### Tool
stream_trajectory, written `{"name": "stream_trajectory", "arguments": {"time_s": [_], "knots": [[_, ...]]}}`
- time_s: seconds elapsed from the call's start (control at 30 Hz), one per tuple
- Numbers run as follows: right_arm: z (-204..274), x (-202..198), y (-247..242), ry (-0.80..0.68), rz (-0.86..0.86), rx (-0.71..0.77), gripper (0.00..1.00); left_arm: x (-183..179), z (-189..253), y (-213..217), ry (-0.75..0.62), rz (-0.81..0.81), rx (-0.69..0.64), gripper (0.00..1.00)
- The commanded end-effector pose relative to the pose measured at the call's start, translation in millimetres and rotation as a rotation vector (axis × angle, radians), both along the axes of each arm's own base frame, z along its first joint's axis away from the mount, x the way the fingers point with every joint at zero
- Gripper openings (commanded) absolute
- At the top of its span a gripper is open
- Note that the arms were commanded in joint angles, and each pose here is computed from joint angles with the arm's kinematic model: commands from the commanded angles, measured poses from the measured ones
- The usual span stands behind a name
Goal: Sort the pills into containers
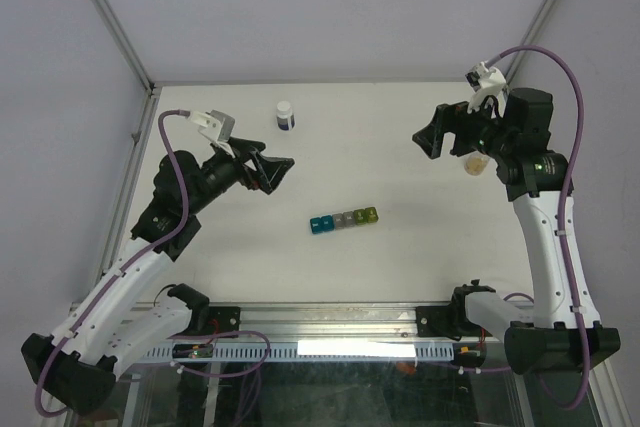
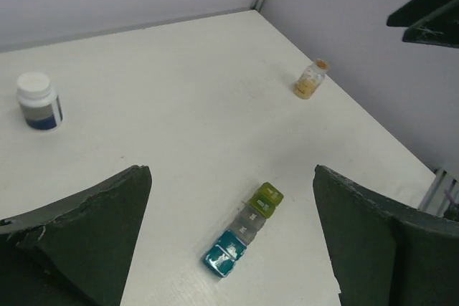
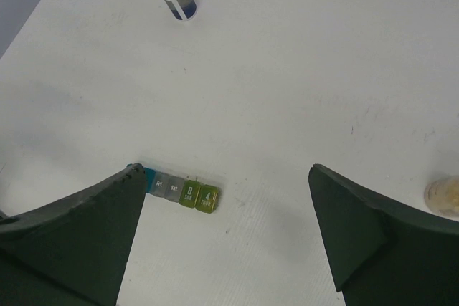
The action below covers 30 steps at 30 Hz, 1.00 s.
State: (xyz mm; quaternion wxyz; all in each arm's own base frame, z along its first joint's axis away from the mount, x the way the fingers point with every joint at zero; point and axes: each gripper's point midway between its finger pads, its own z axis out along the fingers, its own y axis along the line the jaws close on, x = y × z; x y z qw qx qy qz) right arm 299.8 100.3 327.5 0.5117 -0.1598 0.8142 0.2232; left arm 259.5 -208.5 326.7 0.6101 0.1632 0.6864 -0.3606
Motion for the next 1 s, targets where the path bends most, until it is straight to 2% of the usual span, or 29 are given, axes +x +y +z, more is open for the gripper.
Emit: {"name": "stream_trajectory", "arguments": {"time_s": [0.0,0.23,0.3,0.37,0.53,0.73,0.8,0.97], "knots": [[8,14,-13,-0.064,-0.089,0.034,0.99,9,-2,18,0.023,0.035,-0.095,0.99],[-12,23,-20,-0.058,-0.129,0.083,1.00,28,-38,46,0.095,0.110,-0.200,0.99],[-18,23,-16,-0.069,-0.090,0.088,1.00,33,-48,50,0.118,0.120,-0.223,0.98],[-26,14,0,-0.090,0.056,0.076,1.00,39,-60,54,0.138,0.149,-0.228,0.97],[-56,-1,27,-0.111,0.288,-0.002,1.00,55,-95,39,0.201,0.240,-0.116,0.93],[-80,-17,48,-0.143,0.473,0.007,1.00,80,-141,23,0.264,0.318,0.024,0.85],[-88,-23,53,-0.151,0.537,0.000,1.00,86,-150,11,0.266,0.273,0.065,0.81],[-120,-48,71,-0.178,0.745,-0.072,1.00,75,-168,-35,0.221,-0.009,0.125,0.74]]}}
